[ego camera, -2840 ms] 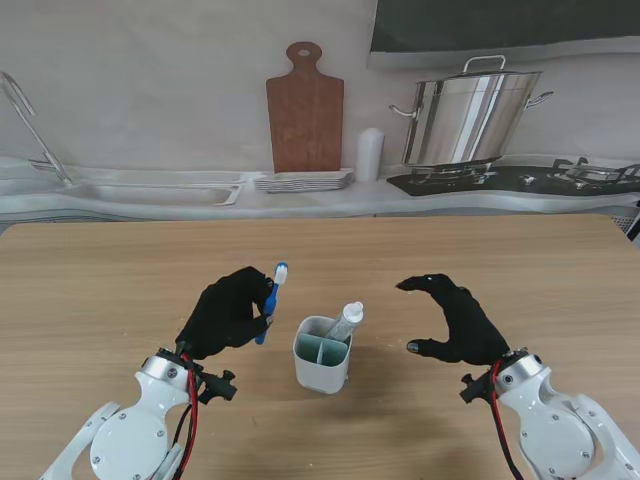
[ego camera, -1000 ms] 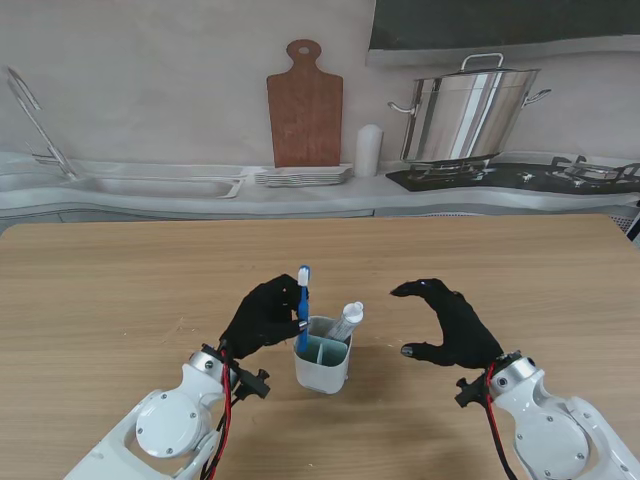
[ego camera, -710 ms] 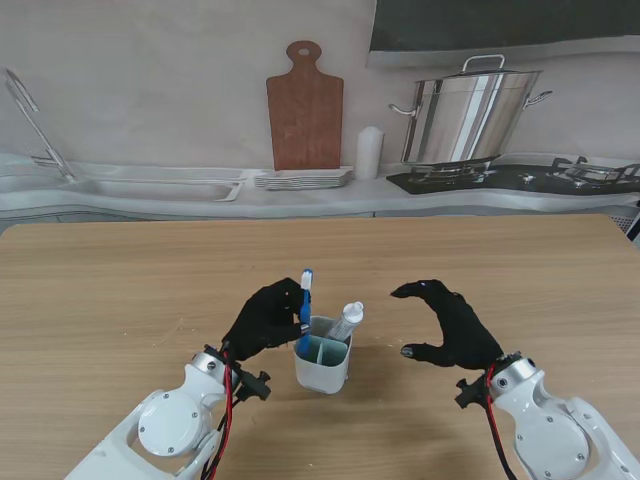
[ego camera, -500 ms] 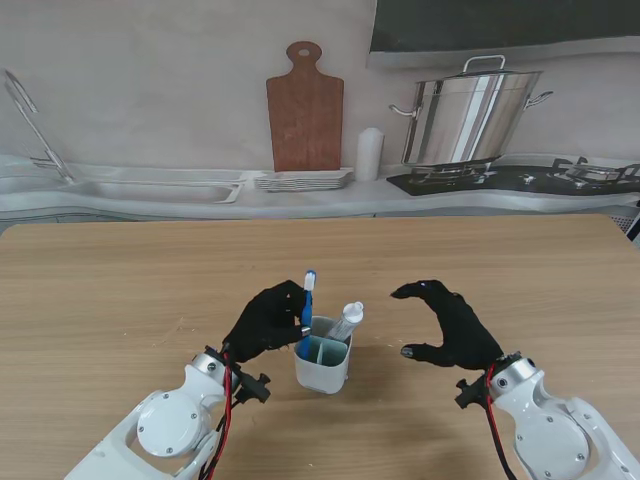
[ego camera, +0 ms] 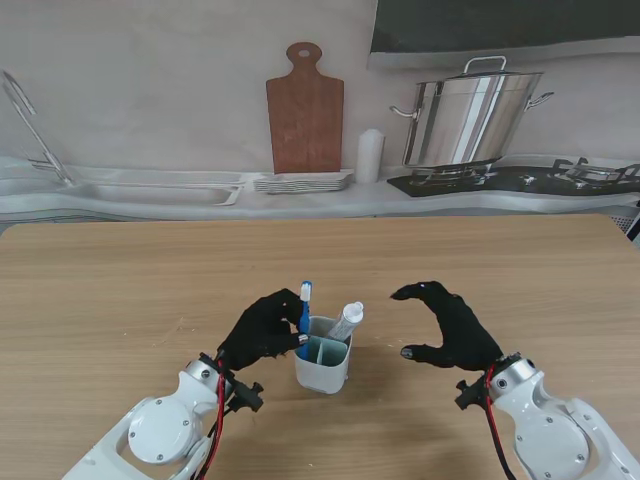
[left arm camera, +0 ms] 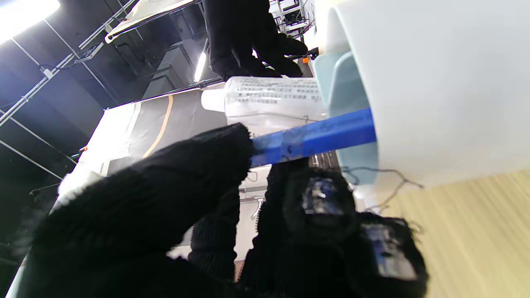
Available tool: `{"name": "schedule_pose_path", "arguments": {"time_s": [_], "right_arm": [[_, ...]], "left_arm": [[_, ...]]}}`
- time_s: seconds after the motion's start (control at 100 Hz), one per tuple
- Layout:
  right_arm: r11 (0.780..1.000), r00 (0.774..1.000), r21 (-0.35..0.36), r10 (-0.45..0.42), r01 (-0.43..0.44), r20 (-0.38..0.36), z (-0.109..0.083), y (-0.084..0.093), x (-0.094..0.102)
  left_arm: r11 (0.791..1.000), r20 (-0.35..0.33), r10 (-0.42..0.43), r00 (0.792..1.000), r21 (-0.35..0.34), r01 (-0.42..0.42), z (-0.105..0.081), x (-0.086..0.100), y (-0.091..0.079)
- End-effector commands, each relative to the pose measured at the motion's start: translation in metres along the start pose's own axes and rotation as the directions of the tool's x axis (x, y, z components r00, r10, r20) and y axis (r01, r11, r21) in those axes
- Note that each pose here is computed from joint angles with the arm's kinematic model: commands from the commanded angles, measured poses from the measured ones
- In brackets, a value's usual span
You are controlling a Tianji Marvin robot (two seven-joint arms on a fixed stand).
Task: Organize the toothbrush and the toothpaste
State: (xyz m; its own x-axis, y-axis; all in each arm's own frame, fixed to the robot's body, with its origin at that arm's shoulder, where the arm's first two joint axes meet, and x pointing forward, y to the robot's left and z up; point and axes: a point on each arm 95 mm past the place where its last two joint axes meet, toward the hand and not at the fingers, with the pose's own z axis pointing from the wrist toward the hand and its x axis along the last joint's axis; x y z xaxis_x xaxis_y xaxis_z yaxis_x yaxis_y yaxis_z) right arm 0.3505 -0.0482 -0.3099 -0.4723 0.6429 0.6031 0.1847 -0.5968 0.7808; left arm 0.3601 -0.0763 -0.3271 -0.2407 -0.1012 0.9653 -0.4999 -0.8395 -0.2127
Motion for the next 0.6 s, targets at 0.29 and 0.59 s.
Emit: {"name": "schedule_pose_path", "arguments": {"time_s": [0.29, 0.59], "right_arm": [[1.000, 1.000, 0.030, 0.008, -0.008, 0.009, -0.0026, -0.0072, 0.0014], [0.999, 1.000, 0.036, 0.011, -0.012, 0.014, -0.0026, -0.0081, 0.0007]], "left_arm": [[0.999, 0.000, -0.001, 1.000, -0.047, 0.001, -0.0083, -0.0025, 0.0013], [0.998, 0.008, 0.007, 1.000, -0.065, -0.006, -0.0119, -0.0044, 0.0006]]}}
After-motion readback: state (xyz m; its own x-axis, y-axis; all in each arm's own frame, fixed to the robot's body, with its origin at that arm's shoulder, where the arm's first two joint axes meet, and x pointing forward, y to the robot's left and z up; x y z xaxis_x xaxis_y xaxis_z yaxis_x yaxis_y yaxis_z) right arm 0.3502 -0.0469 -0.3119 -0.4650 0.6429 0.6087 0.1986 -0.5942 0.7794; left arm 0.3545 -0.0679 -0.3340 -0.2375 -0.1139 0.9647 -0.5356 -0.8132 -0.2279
